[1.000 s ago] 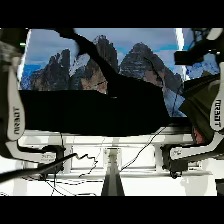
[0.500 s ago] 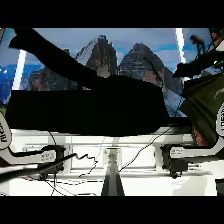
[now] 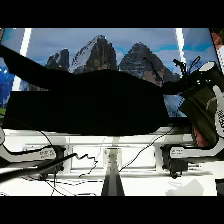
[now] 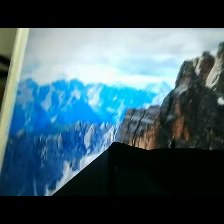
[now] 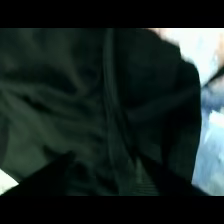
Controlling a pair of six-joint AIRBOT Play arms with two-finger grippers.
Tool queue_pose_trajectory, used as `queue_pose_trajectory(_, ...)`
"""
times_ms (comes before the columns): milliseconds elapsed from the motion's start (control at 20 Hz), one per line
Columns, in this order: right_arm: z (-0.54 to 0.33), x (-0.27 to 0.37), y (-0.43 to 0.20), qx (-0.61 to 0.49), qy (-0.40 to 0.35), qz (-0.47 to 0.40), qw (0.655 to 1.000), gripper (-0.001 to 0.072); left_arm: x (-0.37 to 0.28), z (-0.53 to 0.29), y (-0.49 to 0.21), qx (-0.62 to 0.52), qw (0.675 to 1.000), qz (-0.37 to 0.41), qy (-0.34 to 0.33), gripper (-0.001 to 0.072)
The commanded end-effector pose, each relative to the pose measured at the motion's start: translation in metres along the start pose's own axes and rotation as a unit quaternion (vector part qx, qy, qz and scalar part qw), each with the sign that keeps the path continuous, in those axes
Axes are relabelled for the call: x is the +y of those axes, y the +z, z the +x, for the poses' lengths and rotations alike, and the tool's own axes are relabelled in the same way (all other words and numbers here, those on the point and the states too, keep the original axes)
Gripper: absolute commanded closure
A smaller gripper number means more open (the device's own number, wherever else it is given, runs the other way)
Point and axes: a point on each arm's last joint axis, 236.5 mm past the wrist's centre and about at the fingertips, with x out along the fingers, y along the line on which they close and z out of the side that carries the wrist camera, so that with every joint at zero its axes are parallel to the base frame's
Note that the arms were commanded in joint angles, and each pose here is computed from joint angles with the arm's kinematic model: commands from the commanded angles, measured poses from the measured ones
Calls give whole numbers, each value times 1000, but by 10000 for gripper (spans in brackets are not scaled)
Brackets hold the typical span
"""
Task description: Fold the clothes and pants, and hang the long-sleeved shirts on hangers.
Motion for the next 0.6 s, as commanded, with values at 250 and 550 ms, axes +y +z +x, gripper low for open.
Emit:
queue_pose_trajectory(250,1,-41,61,-140,-57,97,984,143,-12,50,-87,123,992,-18,-28,695)
queue_pose_trajectory(550,26,-19,35,-67,19,170,983,144,-14,53,-91,129,991,-18,-31,695)
